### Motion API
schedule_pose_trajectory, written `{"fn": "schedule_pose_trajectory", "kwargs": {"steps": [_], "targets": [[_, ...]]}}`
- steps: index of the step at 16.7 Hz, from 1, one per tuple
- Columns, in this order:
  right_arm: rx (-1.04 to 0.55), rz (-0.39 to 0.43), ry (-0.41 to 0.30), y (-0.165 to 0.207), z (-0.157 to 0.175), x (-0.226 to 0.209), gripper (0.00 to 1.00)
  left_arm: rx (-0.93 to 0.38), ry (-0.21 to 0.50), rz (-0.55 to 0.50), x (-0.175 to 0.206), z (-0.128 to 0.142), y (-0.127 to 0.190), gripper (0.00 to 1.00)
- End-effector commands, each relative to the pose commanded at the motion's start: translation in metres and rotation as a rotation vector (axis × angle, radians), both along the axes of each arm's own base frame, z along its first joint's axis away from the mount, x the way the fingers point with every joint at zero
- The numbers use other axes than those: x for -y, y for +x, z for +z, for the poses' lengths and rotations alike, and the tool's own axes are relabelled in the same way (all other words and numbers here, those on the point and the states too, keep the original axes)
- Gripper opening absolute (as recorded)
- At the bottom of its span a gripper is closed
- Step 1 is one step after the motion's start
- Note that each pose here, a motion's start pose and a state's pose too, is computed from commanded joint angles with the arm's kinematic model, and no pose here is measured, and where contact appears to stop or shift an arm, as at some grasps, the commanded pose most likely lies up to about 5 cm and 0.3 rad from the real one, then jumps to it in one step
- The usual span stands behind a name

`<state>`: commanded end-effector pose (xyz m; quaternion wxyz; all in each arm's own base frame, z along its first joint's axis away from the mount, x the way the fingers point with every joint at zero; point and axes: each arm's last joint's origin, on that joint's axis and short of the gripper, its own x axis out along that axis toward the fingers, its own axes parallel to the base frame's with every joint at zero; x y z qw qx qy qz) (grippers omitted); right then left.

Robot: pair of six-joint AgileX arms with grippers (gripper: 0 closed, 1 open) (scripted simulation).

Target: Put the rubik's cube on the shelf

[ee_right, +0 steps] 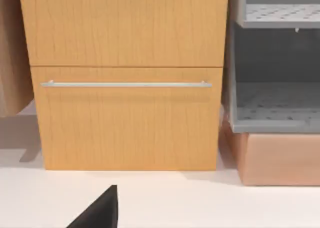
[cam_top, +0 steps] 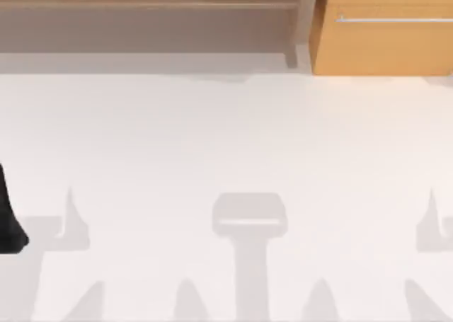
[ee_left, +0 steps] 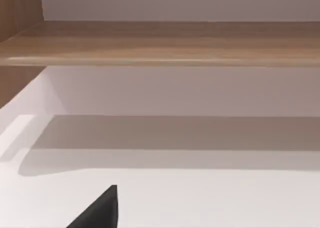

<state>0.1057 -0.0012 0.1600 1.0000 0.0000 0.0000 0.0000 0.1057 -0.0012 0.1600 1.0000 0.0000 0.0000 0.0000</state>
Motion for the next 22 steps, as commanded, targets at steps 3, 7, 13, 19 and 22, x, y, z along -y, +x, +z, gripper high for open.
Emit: {"fn": "schedule_pose_trajectory", "kwargs": {"steps": [3, 7, 13, 19, 22], "targets": [[0.003, -0.001, -0.009, 0.0, 0.002, 0.0, 1.0, 0.0, 0.0, 0.0, 0.0, 0.0, 0.0, 1.0], [0.027, -0.006, -0.131, 0.006, 0.024, 0.0, 1.0, 0.0, 0.0, 0.0, 0.0, 0.0, 0.0, 1.0], [0.038, -0.01, -0.483, 0.052, 0.071, -0.005, 1.0, 0.0, 0.0, 0.0, 0.0, 0.0, 0.0, 1.0], [-0.014, 0.012, -0.902, 0.153, 0.072, -0.02, 1.0, 0.0, 0.0, 0.0, 0.0, 0.0, 0.0, 1.0], [-0.041, 0.029, -1.101, 0.206, 0.043, -0.033, 1.0, 0.0, 0.0, 0.0, 0.0, 0.0, 0.0, 1.0]]}}
